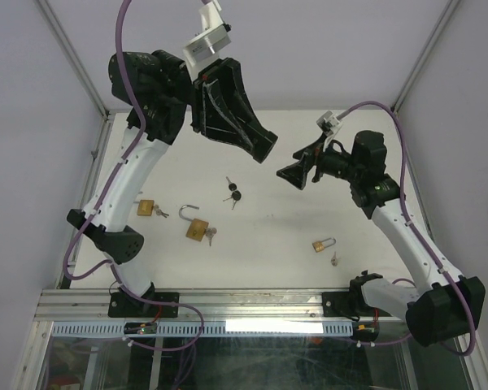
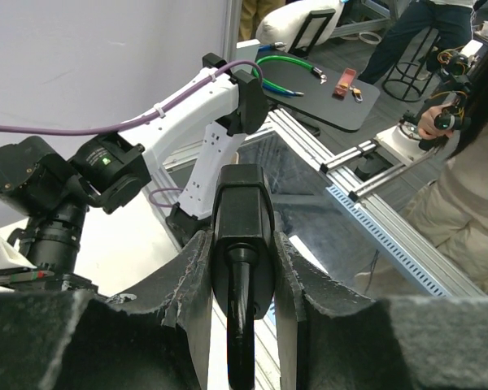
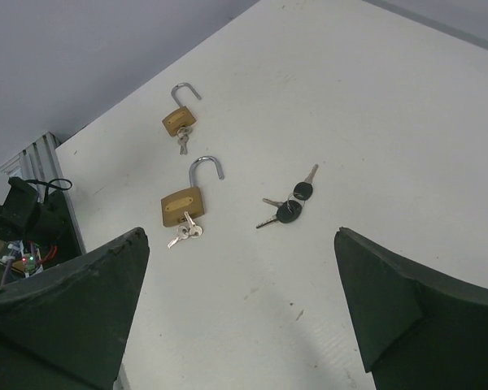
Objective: Unlock with the key
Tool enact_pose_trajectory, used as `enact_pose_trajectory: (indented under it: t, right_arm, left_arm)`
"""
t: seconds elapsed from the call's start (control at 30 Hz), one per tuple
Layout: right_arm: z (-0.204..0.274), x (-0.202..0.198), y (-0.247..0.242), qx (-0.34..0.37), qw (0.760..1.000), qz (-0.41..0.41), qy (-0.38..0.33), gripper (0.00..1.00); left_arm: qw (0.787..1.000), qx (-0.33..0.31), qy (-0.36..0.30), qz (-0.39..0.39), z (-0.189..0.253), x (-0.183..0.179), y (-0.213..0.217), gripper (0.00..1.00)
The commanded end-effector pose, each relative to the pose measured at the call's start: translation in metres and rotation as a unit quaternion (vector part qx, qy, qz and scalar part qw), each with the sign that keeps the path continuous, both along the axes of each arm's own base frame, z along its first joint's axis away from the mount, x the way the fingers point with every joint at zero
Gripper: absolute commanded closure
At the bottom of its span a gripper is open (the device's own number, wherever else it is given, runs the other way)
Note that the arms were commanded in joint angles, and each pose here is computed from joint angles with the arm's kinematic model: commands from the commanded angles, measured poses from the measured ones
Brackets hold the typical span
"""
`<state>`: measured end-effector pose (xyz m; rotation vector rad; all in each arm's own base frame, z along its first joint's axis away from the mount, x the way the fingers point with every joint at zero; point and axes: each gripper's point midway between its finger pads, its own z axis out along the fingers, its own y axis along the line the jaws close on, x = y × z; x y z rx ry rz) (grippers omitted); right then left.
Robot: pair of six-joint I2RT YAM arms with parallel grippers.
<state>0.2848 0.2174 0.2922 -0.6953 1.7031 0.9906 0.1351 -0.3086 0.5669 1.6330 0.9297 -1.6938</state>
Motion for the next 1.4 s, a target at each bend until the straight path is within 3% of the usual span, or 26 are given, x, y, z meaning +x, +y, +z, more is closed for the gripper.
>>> enact_pose_trajectory:
  t: [0.0,0.37,0.53,0.73,0.93,1.13,1.37]
  right_arm:
    - [0.032,0.003,-0.003,0.013,0.997,-0.016,-0.076,0.01]
    - [0.026,0.005,0.010,0.016,0.999,-0.036,-0.020,0.07]
    - [-0.001,0.024,0.023,-0.001,0.993,-0.101,0.060,0.19]
    - [-0.078,0.040,0.049,-0.128,0.956,-0.187,0.188,0.40]
    - [-0.133,0.044,0.088,-0.235,0.931,-0.178,0.217,0.42]
    - [-0.168,0.060,0.113,-0.299,0.911,-0.168,0.230,0.43]
    - [-0.210,0.078,0.141,-0.341,0.896,-0.165,0.231,0.41]
  left_arm:
    - [0.999,0.000,-0.022,-0.025,0.015,-0.034,0.014,1.00]
    - [0.997,-0.004,-0.056,-0.054,0.022,-0.060,0.025,1.00]
    - [0.997,-0.010,-0.061,-0.047,0.023,-0.066,0.034,1.00]
    - [0.997,-0.037,-0.047,0.056,0.006,-0.037,0.053,1.00]
    - [0.977,-0.022,0.041,0.210,-0.061,0.013,0.089,1.00]
    - [0.948,-0.002,0.124,0.292,-0.139,0.041,0.111,1.00]
    - [0.920,-0.013,0.145,0.365,-0.195,0.051,0.115,1.00]
